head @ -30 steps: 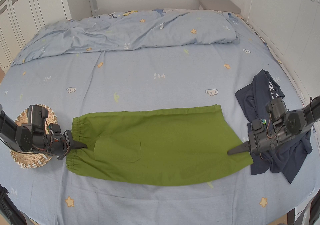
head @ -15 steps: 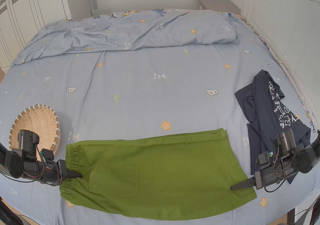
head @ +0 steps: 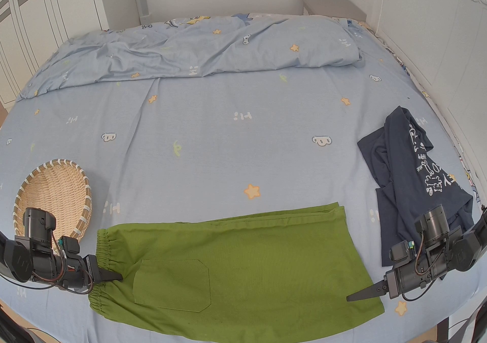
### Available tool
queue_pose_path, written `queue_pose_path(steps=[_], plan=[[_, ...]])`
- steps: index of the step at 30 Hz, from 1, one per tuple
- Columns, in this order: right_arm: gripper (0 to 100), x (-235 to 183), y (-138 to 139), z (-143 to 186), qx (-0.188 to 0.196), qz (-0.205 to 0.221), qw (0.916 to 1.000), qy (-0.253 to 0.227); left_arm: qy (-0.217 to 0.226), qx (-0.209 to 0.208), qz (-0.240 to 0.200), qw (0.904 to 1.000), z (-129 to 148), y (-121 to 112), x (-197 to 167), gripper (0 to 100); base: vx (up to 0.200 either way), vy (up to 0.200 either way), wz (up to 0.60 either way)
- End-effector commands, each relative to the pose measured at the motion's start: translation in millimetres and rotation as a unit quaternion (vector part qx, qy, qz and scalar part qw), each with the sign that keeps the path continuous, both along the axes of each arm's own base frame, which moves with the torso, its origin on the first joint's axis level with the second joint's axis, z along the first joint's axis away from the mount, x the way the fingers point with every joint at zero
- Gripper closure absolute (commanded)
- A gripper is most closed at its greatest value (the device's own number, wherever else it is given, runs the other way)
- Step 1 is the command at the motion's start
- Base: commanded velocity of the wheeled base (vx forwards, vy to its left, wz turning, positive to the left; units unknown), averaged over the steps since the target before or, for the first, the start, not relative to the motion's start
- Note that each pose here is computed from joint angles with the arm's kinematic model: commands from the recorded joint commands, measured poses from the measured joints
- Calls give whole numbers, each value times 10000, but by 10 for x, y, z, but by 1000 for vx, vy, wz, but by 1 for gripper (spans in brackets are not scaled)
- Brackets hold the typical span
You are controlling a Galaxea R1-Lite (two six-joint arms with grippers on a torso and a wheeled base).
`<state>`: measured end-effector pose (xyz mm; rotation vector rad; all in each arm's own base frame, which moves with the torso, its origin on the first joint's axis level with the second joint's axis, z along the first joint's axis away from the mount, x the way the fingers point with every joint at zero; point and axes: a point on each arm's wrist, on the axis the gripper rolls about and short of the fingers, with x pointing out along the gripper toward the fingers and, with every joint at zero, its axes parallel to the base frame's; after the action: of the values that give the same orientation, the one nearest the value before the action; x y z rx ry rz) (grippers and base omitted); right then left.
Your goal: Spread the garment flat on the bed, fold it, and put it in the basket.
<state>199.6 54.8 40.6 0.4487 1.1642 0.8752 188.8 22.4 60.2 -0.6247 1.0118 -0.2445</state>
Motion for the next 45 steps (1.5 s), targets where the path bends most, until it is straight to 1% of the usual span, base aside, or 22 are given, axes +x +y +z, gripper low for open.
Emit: queue_pose_path(steps=[1,5,8,9,11,13,15,17,18,19,20,21,25,27,30,32,34,35,36,38,40,45], plan=[[0,3,6,-24,-4,13,10000,54,-46,6,2,10000,18,-2,-14,100,0,0,0],[0,23,-20,-5,6,-63,10000,-77,-307,44,41,9995,129,-1,-56,100,0,0,0],[0,71,-58,57,-72,-224,9993,-303,-596,125,73,9981,245,-2,-99,100,0,0,0],[0,74,-62,66,-82,-239,9991,-327,-607,124,86,9980,251,0,-102,100,0,0,0],[0,147,-78,278,-324,-504,9925,-1061,-749,216,182,9968,317,16,-143,100,0,0,0],[0,207,-72,402,-414,-633,9871,-1414,-759,264,257,9964,336,38,-139,100,0,0,0],[0,264,-50,540,-419,-683,9822,-1700,-807,326,314,9957,345,79,-145,100,0,0,0],[0,266,-49,552,-412,-689,9819,-1716,-817,333,325,9956,348,84,-147,100,0,0,0],[0,281,-37,761,-308,-782,9781,-1905,-976,620,292,9929,357,155,-177,100,0,0,0],[0,288,-32,826,-272,-806,9771,-1951,-1010,742,268,9917,355,171,-185,100,0,0,0],[0,288,-32,826,-272,-806,9771,-1951,-1010,742,268,9917,355,171,-185,100,0,0,0],[0,318,-27,940,-238,-850,9749,-2043,-1066,1060,261,9883,367,179,-202,100,0,0,0],[0,327,-27,1064,-211,-885,9706,-2230,-1270,1381,392,9815,476,173,-181,100,0,0,0],[0,306,-30,1082,-205,-886,9701,-2252,-1401,1417,395,9791,539,170,-172,100,0,0,0],[0,295,-36,1071,-220,-890,9712,-2201,-1569,1441,267,9767,744,117,-175,100,0,0,0],[0,296,-39,1073,-224,-897,9713,-2193,-1566,1434,236,9769,834,103,-187,100,0,0,0],[0,294,-43,1087,-228,-908,9718,-2166,-1539,1424,182,9776,1072,71,-254,100,0,0,0],[0,294,-43,1087,-228,-908,9718,-2166,-1539,1424,182,9776,1072,71,-254,100,0,0,0],[0,287,-37,1109,-224,-889,9715,-2186,-1509,1399,80,9786,1206,29,-291,100,0,0,0],[0,273,-39,1132,-218,-891,9710,-2208,-1506,1375,-21,9790,1322,-11,-316,100,0,0,0],[0,263,-41,1147,-215,-892,9707,-2222,-1512,1361,-76,9791,1403,-32,-323,100,0,0,0],[0,261,-41,1150,-213,-892,9705,-2230,-1409,1372,-477,9793,1543,-183,-340,100,0,0,0]])
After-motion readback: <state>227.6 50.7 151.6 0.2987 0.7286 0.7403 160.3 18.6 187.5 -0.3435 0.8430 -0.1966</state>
